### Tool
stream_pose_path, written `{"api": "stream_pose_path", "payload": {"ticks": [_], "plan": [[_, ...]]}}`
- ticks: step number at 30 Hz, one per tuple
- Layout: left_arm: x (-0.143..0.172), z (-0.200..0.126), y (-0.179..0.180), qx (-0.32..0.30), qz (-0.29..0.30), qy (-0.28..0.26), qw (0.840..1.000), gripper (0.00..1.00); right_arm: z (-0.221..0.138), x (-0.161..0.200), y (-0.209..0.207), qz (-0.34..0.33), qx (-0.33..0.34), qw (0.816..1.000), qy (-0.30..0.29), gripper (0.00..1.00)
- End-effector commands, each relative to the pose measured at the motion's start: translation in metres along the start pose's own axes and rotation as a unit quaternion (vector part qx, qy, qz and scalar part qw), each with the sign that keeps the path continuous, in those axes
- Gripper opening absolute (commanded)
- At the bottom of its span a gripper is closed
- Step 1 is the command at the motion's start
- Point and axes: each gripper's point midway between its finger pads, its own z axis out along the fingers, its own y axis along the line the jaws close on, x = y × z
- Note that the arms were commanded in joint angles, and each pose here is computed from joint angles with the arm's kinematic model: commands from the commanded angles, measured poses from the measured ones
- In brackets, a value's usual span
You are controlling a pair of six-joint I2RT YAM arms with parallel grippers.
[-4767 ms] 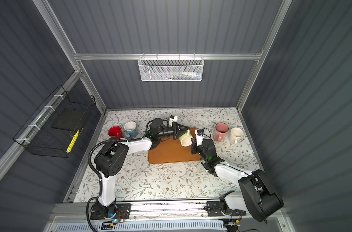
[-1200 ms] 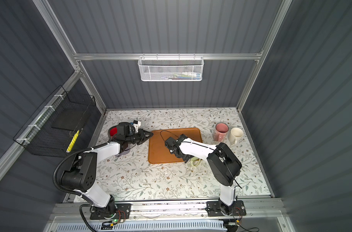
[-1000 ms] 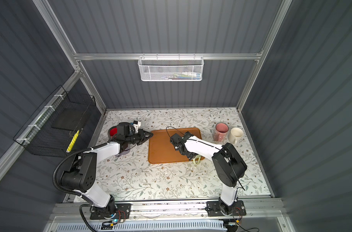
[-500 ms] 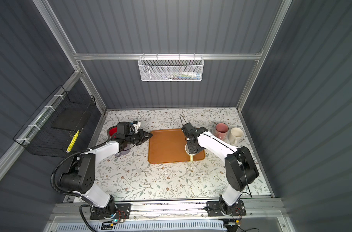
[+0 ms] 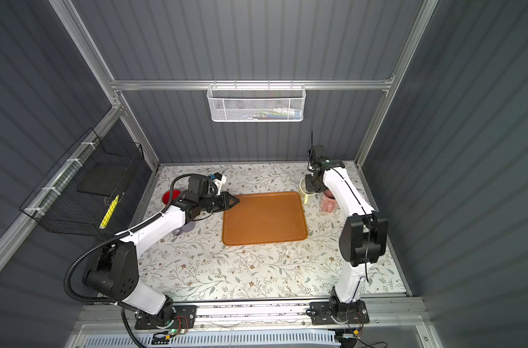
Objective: Turn the mug right side up
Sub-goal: Place the mug at the top-right of the table.
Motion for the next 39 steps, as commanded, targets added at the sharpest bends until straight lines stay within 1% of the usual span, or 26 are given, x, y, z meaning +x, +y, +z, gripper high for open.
{"api": "stream_pose_path", "payload": {"ticks": [1, 5, 10, 15, 20, 26, 29, 37, 39], "plan": [[0.001, -0.012, -0.003, -0.014, 0.022, 0.001, 1.0, 0.15, 0.014, -0.02, -0.008, -0.005, 0.005, 1.0, -0.001, 0.0], [0.004, -0.018, -0.004, -0.023, 0.024, 0.002, 0.999, 0.15, 0.037, -0.036, -0.01, -0.01, 0.01, 1.0, 0.011, 0.0], [0.008, -0.024, -0.001, -0.036, 0.025, 0.003, 0.999, 0.15, 0.062, -0.047, -0.005, -0.041, 0.012, 0.999, 0.023, 0.0], [0.011, -0.023, 0.001, -0.037, 0.018, 0.01, 0.999, 0.15, 0.076, -0.057, -0.005, -0.068, 0.01, 0.997, 0.029, 0.0], [0.012, -0.02, 0.001, -0.036, 0.014, 0.016, 0.999, 0.15, 0.09, -0.056, 0.001, -0.093, -0.006, 0.995, 0.046, 0.0], [0.015, -0.016, 0.004, -0.038, 0.009, 0.026, 0.999, 0.15, 0.111, -0.045, 0.006, -0.111, -0.022, 0.991, 0.073, 0.0], [0.015, -0.015, 0.004, -0.038, 0.009, 0.028, 0.999, 0.15, 0.116, -0.044, 0.0, -0.114, -0.012, 0.99, 0.081, 0.0], [0.016, -0.009, 0.008, -0.041, 0.006, 0.032, 0.999, 0.16, 0.126, -0.048, -0.012, -0.109, 0.009, 0.991, 0.078, 0.0], [0.016, -0.008, 0.009, -0.043, 0.007, 0.034, 0.998, 0.17, 0.126, -0.048, -0.013, -0.107, 0.01, 0.991, 0.077, 0.06]]}}
